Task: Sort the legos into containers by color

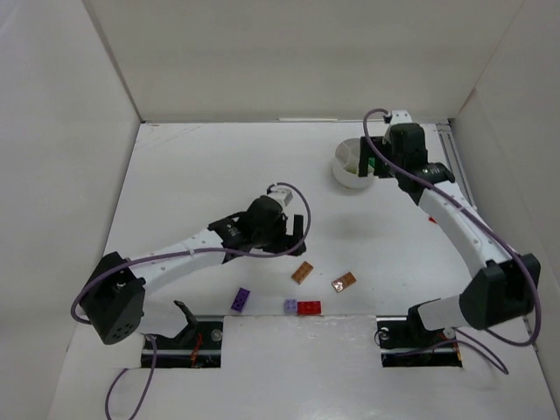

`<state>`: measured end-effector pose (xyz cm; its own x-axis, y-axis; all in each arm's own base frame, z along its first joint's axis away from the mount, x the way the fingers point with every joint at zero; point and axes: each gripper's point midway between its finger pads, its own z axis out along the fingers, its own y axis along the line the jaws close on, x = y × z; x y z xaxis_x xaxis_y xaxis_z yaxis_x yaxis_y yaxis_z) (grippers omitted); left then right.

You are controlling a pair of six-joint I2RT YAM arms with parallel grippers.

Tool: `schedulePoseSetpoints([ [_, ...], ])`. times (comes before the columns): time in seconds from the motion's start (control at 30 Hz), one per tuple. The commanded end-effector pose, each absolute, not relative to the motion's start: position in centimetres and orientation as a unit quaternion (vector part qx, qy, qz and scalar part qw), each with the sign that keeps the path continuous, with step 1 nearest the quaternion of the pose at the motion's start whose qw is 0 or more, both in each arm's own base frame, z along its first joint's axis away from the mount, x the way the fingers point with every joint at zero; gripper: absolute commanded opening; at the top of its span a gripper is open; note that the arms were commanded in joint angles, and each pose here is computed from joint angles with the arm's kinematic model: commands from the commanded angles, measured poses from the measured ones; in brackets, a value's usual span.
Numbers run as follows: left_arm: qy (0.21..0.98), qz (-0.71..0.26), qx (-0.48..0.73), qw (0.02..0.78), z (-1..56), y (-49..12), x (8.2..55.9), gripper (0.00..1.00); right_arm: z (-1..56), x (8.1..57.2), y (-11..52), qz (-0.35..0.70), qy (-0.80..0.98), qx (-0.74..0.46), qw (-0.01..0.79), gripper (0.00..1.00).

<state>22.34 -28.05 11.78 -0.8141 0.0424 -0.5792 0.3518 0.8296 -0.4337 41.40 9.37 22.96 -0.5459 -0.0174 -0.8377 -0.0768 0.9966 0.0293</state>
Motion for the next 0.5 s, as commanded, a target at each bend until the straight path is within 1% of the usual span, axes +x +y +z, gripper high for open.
schedulePoseSetpoints([
  [0.0,0.935,-0.226,0.097,0.256,9.1,-25.9,18.8,0.88,22.2,38.4,11.3,0.071,0.872,-0.018,0.483,1.00],
  [0.03,0.938,-0.221,0.095,0.249,8.6,-25.8,18.0,0.86,22.9,37.2,11.4,0.077,0.868,-0.023,0.490,1.00],
  [0.1,0.949,-0.199,0.099,0.226,7.1,-25.2,15.6,0.84,22.6,35.6,12.5,0.088,0.869,-0.037,0.485,1.00],
  [0.13,0.954,-0.197,0.074,0.215,7.0,-25.0,14.7,0.83,21.6,34.6,12.7,0.090,0.875,-0.039,0.474,1.00],
  [0.17,0.959,-0.183,0.075,0.202,6.3,-24.9,13.0,0.82,21.8,33.9,12.7,0.089,0.873,-0.042,0.477,1.00],
  [0.2,0.962,-0.159,0.050,0.217,6.2,-24.0,13.0,0.82,21.6,33.4,12.9,0.090,0.874,-0.041,0.476,1.00],
  [0.23,0.972,-0.118,0.031,0.202,5.8,-22.3,12.0,0.82,20.7,32.6,13.3,0.088,0.877,-0.050,0.469,1.00],
  [0.27,0.974,-0.106,-0.041,0.196,6.0,-21.6,11.6,0.85,20.6,32.0,13.4,0.093,0.878,-0.049,0.468,1.00],
  [0.3,0.975,-0.074,-0.076,0.194,5.6,-20.0,11.4,0.85,20.1,31.7,13.6,0.094,0.880,-0.053,0.462,1.00],
  [0.33,0.978,-0.024,-0.105,0.179,5.3,-17.4,10.3,0.85,20.0,31.2,13.8,0.099,0.880,-0.051,0.462,1.00],
  [0.37,0.973,-0.028,-0.143,0.177,5.5,-17.3,10.2,0.85,19.1,30.7,13.9,0.098,0.884,-0.056,0.454,1.00],
  [0.47,0.966,-0.026,-0.190,0.174,5.7,-17.1,9.2,0.86,18.8,30.2,14.6,0.105,0.881,-0.067,0.455,1.00],
])
